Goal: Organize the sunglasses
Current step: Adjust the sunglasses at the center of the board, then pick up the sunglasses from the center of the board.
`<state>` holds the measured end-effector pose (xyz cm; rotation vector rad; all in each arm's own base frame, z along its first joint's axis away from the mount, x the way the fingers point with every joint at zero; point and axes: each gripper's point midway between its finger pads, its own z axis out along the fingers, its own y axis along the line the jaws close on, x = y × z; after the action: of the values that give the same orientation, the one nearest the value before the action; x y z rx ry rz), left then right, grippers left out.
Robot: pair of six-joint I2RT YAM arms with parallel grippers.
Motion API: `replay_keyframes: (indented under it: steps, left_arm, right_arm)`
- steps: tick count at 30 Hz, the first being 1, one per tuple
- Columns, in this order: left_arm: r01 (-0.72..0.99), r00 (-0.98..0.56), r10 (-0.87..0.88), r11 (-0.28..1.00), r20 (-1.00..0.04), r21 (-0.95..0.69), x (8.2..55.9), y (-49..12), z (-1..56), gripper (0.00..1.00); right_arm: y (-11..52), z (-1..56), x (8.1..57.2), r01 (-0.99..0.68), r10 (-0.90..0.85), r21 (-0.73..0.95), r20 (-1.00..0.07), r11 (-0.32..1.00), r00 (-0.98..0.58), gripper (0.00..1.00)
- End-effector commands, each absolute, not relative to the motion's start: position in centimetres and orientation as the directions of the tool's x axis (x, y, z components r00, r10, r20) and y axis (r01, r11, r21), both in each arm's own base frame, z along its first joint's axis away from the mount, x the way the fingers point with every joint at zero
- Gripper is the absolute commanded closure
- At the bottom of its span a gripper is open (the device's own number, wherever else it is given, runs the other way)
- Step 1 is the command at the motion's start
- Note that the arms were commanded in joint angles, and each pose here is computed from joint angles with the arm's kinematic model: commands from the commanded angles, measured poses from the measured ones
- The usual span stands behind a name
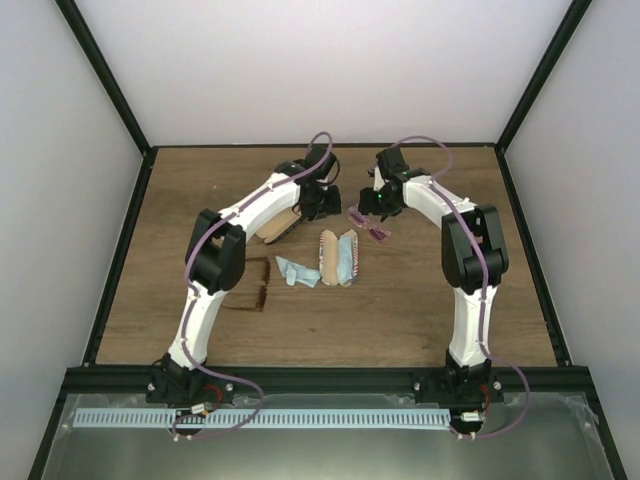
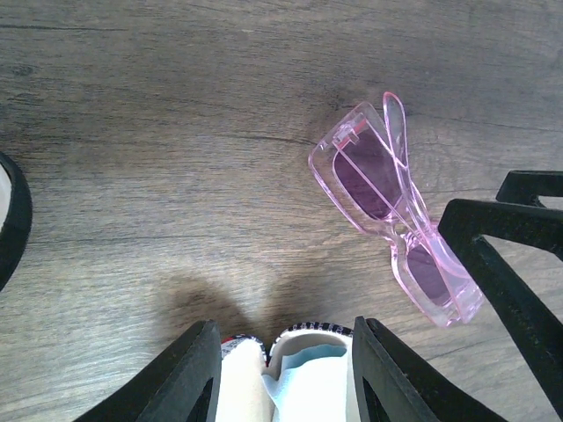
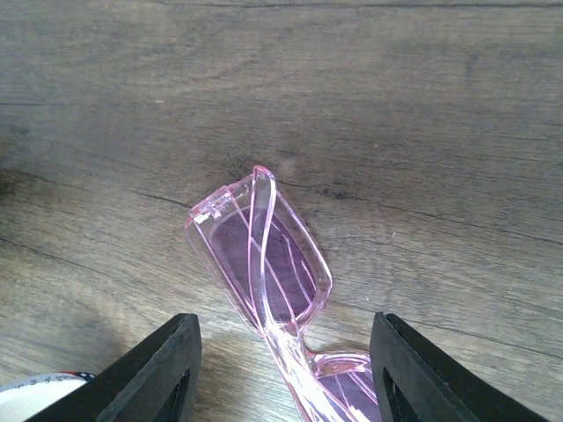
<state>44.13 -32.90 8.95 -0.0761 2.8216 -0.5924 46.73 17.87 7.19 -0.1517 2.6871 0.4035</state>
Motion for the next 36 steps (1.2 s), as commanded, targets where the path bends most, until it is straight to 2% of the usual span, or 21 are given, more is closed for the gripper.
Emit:
replay_keyframes:
  steps: [1, 7, 11, 14, 22, 30, 36]
  left_arm:
    - [0.021, -0.957, -0.102, 0.910, -0.272, -0.415, 44.1, -33.1, 10.9, 0.56]
    - [0.030, -0.936, -0.110, 0.922, -0.335, -0.386, 45.0, -31.7, 12.9, 0.57]
    - [-0.014, -0.933, -0.164, 0.906, -0.320, -0.424, 46.1, -29.1, 14.7, 0.60]
    - [-0.015, -0.917, -0.175, 0.913, -0.359, -0.407, 46.6, -27.6, 15.9, 0.60]
    - [-0.045, -0.928, -0.186, 0.916, -0.324, -0.398, 44.8, -26.6, 14.3, 0.60]
    - [-0.071, -0.935, -0.192, 0.926, -0.299, -0.372, 42.9, -25.4, 12.5, 0.60]
    - [-0.097, -0.944, -0.178, 0.955, -0.279, -0.280, 41.8, -24.6, 10.8, 0.60]
  right_arm:
    - [17.9, 6.1, 46.7, -0.178, -0.068, 0.249, -0.396, 0.952, -0.916, 0.46]
    - [18.0, 4.9, 46.4, -0.181, -0.077, 0.254, -0.374, 0.950, -0.924, 0.46]
    - [18.1, 4.3, 46.0, -0.188, -0.086, 0.260, -0.360, 0.947, -0.929, 0.47]
    - [18.2, 3.5, 45.2, -0.191, -0.097, 0.258, -0.338, 0.947, -0.936, 0.48]
    - [17.9, 2.7, 44.5, -0.182, -0.102, 0.235, -0.318, 0.955, -0.943, 0.58]
    - [17.4, 3.2, 44.8, -0.166, -0.091, 0.210, -0.327, 0.964, -0.941, 0.83]
    - [17.2, 3.6, 44.7, -0.151, -0.079, 0.201, -0.327, 0.968, -0.942, 0.94]
